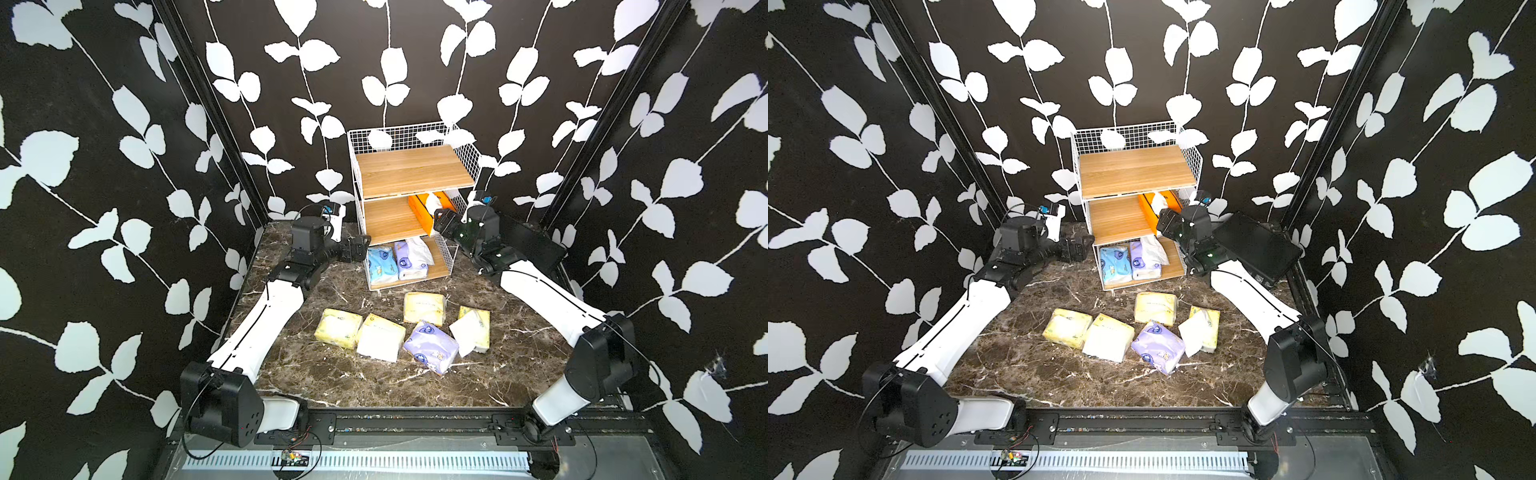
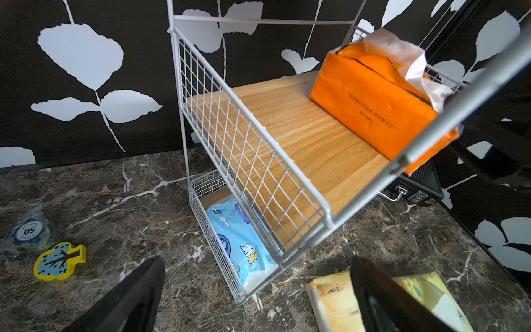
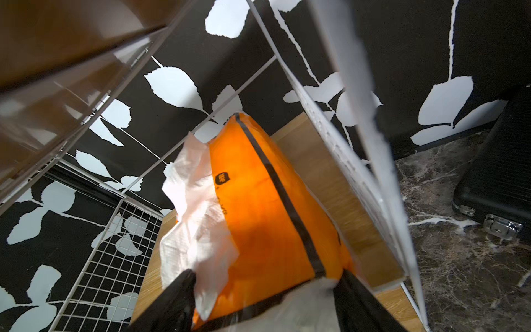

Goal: Remove the tissue boxes from the shelf
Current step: Pick up a box of tissues from the shelf.

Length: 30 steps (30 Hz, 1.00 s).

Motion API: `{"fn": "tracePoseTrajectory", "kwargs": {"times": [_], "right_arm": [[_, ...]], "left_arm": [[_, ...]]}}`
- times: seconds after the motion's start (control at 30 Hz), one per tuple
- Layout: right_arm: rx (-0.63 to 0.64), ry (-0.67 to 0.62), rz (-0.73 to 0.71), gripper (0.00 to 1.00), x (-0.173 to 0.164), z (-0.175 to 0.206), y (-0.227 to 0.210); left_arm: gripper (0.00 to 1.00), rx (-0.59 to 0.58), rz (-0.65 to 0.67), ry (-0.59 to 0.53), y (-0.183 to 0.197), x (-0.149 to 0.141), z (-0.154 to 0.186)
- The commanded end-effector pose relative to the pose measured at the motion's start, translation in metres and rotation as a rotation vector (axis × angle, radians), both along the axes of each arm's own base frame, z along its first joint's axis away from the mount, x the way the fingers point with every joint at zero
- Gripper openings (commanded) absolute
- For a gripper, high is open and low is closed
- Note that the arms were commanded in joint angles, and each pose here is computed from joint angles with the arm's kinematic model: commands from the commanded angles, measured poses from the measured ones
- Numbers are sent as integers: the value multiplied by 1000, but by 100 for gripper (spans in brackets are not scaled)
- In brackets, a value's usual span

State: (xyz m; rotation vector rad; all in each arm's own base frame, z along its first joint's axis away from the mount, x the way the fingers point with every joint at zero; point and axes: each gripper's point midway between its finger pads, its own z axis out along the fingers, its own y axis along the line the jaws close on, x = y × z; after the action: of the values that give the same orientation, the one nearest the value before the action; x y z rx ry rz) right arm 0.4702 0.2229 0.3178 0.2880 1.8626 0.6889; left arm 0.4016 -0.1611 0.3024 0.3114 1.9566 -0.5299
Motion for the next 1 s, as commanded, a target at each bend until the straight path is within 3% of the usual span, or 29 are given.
{"fn": "tracePoseTrajectory", "kwargs": {"times": [0.0, 0.27, 0.43, 0.53, 0.9, 0.97], "right_arm": [[13, -6, -17, 71, 8, -3, 2], [-34, -30, -27, 44, 8, -1, -3], [-49, -52, -10, 14, 6, 8, -2], [-59, -51, 1, 1, 2, 13, -3], [-80, -123, 142, 0, -38, 38, 1], [-94, -103, 165, 0, -45, 27, 1]], "left_arm": [[99, -18, -6, -12, 0, -1, 4], [99, -10, -7, -13, -1, 0, 2], [99, 10, 0, -30, 1, -2, 4], [99, 4, 1, -43, 1, -3, 8], [99, -116, 28, -9, -8, -7, 29], [99, -134, 42, -33, -10, -9, 36]]}}
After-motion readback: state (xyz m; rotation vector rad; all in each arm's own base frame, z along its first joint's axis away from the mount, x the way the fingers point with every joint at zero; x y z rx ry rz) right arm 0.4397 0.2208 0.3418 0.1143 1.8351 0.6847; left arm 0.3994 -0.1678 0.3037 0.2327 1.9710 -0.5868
